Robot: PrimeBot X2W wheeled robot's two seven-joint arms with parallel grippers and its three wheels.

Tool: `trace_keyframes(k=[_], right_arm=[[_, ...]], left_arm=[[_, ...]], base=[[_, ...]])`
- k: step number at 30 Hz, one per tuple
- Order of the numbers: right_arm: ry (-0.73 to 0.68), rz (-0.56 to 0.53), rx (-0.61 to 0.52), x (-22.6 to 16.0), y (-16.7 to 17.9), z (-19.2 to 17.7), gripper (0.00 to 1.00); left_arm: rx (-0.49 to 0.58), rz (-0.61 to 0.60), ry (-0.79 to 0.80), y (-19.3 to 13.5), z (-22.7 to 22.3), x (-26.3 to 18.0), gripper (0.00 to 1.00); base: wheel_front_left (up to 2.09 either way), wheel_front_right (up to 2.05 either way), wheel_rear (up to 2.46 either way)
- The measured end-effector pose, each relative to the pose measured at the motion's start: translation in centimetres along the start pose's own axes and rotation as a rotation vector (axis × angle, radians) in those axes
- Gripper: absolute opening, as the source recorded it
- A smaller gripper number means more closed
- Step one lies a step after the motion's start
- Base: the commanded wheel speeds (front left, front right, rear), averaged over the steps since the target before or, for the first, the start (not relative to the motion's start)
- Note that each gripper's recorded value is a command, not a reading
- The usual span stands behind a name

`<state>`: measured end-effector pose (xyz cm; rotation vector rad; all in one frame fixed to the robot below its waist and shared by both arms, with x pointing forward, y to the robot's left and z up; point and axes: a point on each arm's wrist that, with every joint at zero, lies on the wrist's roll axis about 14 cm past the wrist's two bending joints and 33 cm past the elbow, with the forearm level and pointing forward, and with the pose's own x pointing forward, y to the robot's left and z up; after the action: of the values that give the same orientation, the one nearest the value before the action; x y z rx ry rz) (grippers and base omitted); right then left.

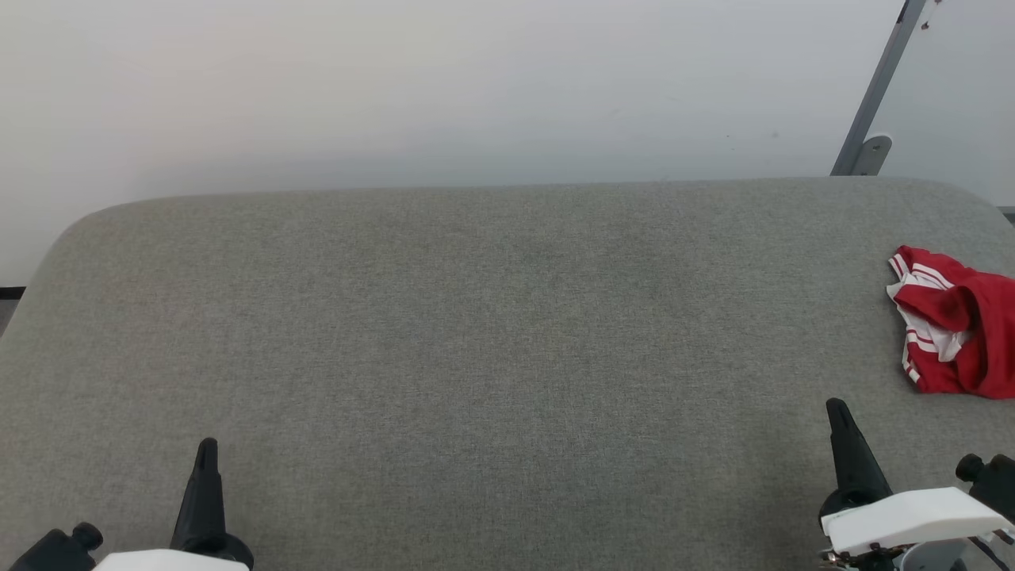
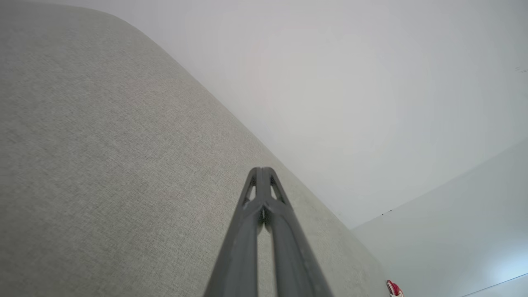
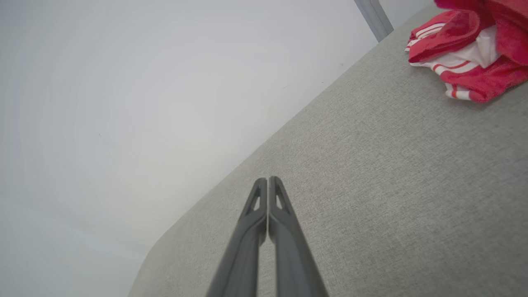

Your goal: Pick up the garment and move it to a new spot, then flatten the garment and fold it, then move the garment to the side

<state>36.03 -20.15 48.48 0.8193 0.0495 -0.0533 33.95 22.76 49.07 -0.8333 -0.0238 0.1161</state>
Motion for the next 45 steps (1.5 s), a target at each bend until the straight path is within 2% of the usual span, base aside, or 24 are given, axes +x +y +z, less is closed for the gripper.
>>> trace_keyframes(k=[17, 45], right_arm=[[0.003, -0.002, 0.196, 0.6, 0.1, 0.2, 0.00], [0.002, 0.019, 0.451, 1.5, 0.7, 0.7, 0.00]], left_arm=[[-0.193, -0.003, 0.022, -0.6, -0.3, 1.2, 0.00], [-0.440, -0.011, 0.062, -1.5, -1.1, 2.6, 0.00]], base=[[0.00, 0.00, 0.00], [0.00, 0.00, 0.00]])
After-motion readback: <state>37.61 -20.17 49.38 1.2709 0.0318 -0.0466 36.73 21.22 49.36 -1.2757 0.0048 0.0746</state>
